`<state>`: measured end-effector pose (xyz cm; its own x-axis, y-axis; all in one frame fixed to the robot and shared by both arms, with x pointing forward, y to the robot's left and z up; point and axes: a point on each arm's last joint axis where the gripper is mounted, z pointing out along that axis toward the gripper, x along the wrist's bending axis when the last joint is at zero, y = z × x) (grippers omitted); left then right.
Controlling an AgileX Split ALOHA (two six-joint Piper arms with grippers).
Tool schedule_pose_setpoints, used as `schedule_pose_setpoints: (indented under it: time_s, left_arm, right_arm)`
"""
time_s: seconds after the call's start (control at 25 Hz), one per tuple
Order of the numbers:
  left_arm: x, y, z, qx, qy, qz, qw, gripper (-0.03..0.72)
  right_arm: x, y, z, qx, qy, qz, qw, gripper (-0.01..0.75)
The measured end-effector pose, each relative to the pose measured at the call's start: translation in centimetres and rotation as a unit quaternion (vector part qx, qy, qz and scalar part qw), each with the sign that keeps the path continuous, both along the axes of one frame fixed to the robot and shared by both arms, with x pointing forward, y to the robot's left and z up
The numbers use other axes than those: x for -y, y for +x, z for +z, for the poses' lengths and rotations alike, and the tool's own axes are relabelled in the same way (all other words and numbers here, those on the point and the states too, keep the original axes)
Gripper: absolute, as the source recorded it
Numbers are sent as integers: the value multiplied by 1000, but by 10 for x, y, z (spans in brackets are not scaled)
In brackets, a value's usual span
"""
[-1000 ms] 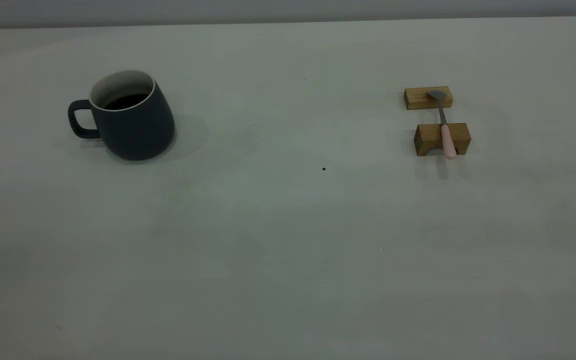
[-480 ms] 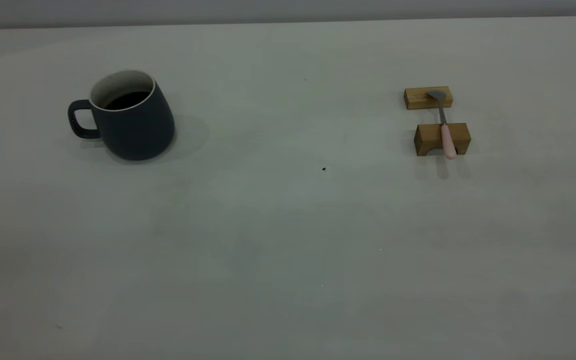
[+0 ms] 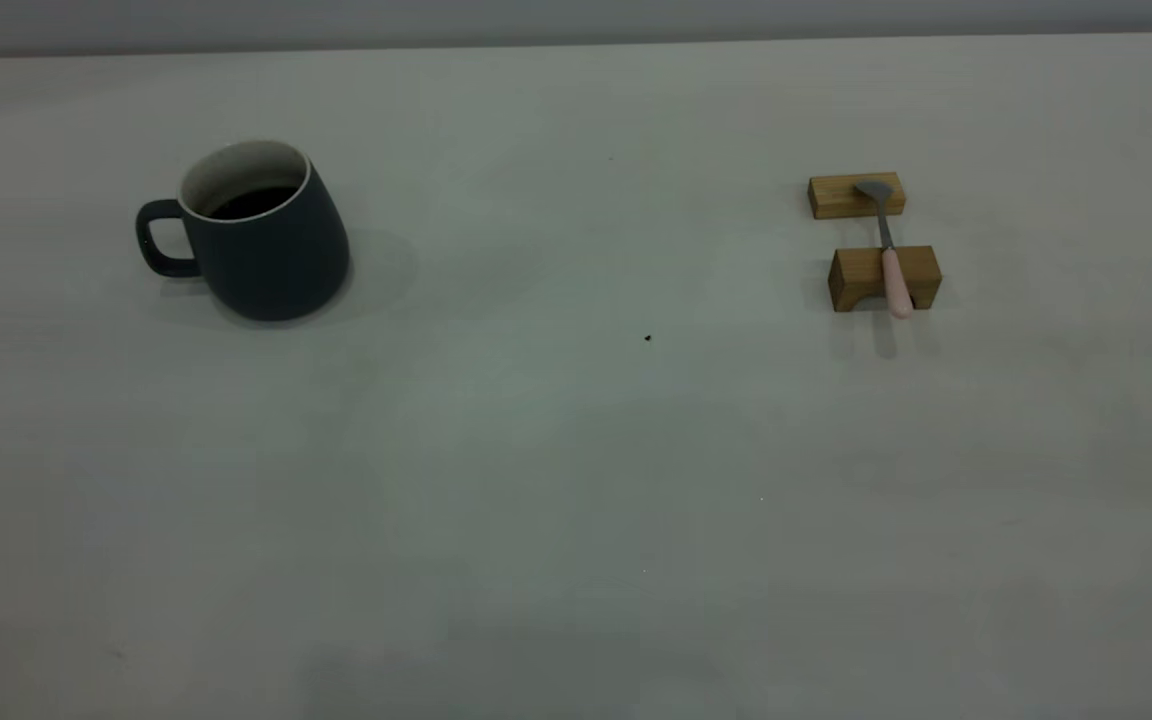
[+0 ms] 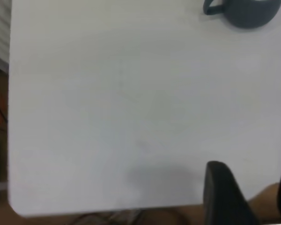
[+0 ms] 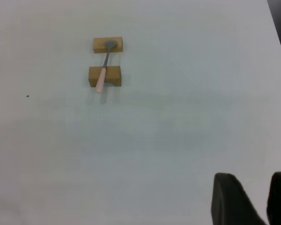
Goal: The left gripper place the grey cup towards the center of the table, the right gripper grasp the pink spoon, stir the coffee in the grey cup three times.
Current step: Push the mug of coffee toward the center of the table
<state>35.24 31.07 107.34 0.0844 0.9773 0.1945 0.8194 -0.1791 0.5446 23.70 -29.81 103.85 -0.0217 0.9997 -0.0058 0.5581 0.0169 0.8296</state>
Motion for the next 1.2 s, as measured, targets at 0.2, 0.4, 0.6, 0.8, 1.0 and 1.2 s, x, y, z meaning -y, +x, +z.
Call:
schedule_pose_setpoints:
  time_s: [0.2,0.4,0.6,0.8,1.0,1.2]
  left_arm:
    - [2,90,-16,-89,52,-94,990,605]
    - [4,180,-53,-167,86,-182,965,679]
    - [9,246,-106,-229,101,-284,925,678]
    - [11,284,-152,-259,108,-342,897,673]
    - [12,296,-200,-282,121,-404,862,659]
    - [14,304,-222,-257,148,-451,842,639]
  right_arm:
    - [0,0,0,0,0,0,1000,237]
    - [0,0,0,0,0,0,1000,237]
    - [0,0,0,0,0,0,1000,237]
    - [0,0,0,0,0,0,1000,237]
    - [0,0,0,0,0,0,1000,237]
    - [0,0,0,0,0,0,1000,237]
